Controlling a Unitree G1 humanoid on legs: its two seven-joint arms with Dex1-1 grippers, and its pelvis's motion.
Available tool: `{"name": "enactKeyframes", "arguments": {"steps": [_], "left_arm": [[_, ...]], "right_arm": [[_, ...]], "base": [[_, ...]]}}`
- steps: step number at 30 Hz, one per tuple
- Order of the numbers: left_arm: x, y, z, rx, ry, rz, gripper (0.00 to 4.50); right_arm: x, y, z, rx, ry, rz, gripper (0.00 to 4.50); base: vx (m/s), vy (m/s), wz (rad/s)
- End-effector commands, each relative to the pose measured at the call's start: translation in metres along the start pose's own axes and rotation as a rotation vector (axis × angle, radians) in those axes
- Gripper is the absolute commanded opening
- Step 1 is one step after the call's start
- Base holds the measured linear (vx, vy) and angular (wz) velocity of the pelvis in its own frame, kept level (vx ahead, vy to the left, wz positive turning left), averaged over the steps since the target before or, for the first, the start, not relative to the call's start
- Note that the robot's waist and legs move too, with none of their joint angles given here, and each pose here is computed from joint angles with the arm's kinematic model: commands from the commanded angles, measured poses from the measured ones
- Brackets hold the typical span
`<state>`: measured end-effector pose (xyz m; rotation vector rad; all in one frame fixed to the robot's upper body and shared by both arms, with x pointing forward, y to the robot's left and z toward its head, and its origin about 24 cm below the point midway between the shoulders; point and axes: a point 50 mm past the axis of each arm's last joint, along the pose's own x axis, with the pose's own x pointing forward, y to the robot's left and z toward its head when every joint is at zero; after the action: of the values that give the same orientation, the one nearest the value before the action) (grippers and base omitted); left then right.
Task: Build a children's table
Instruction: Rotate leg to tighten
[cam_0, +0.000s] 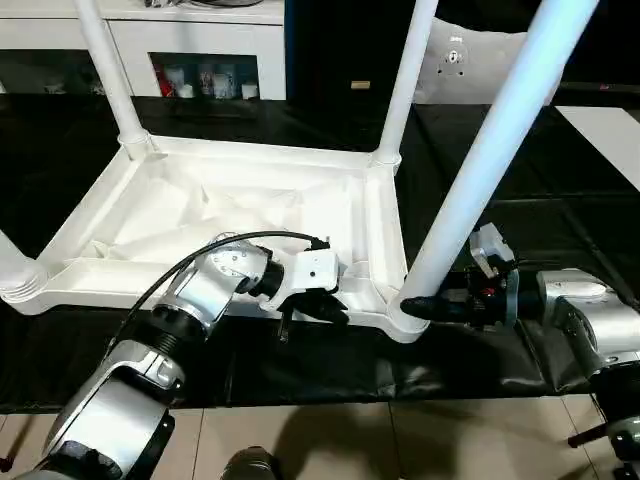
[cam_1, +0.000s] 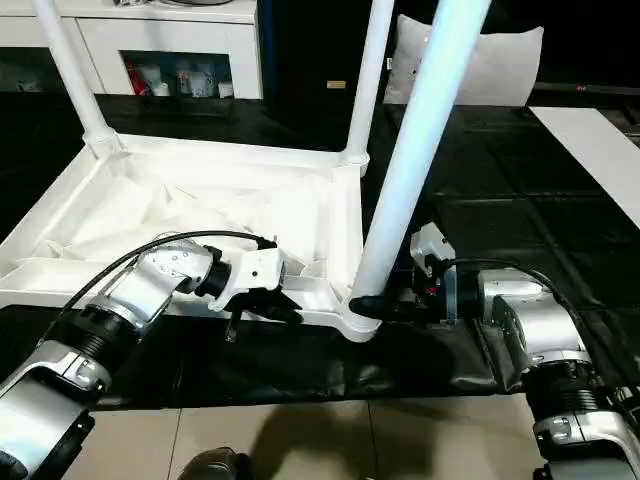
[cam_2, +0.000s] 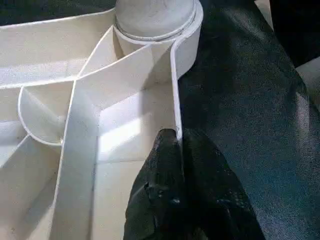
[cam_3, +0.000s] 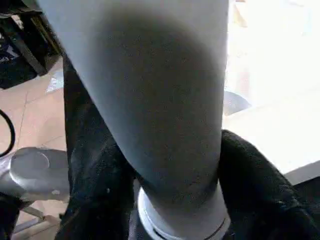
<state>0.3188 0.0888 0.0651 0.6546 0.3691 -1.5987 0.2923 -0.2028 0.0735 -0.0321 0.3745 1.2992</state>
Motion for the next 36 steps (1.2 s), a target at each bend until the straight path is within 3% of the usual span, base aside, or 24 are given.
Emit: {"name": "enactKeyframes", "arguments": {"steps": [1, 7, 13, 15, 17, 21, 28, 29, 36], "left_arm": [[0.010, -0.009, -0.003, 0.008, 0.027, -0.073, 0.00], [0.012, -0.007, -0.003, -0.040, -0.005, -0.024, 0.00], [0.016, 0.002, 0.005, -0.088, -0.037, 0.069, 0.00], [0.020, 0.012, 0.013, -0.132, -0.071, 0.160, 0.00], [0.021, 0.017, 0.016, -0.157, -0.082, 0.200, 0.00], [0.031, 0.039, 0.032, -0.296, -0.115, 0.431, 0.00], [0.042, 0.042, 0.044, -0.327, -0.147, 0.497, 0.00], [0.043, 0.042, 0.045, -0.322, -0.150, 0.494, 0.00], [0.035, 0.042, 0.035, -0.297, -0.111, 0.506, 0.00]], "right_arm": [[0.007, 0.005, 0.002, 0.014, -0.020, 0.055, 2.06], [0.018, 0.010, -0.001, 0.029, -0.053, 0.029, 2.04], [0.040, -0.009, -0.005, 0.049, -0.009, -0.247, 2.01], [0.052, -0.022, -0.004, 0.134, -0.018, -0.414, 1.99], [0.057, -0.026, -0.003, 0.164, -0.017, -0.472, 1.97], [0.076, -0.049, 0.007, 0.254, -0.050, -0.887, 1.97], [0.085, -0.053, 0.014, 0.288, -0.123, -0.985, 1.97], [0.086, -0.052, 0.016, 0.277, -0.139, -0.967, 2.50], [0.076, -0.053, 0.017, 0.220, -0.164, -0.938, 3.11]], "base": [[0.000, 0.000, 0.00], [0.000, 0.000, 0.00], [0.000, 0.000, 0.00], [0.000, 0.000, 0.00], [0.000, 0.000, 0.00], [0.000, 0.000, 0.00], [0.000, 0.000, 0.00], [0.000, 0.000, 0.00], [0.000, 0.000, 0.00]]}}
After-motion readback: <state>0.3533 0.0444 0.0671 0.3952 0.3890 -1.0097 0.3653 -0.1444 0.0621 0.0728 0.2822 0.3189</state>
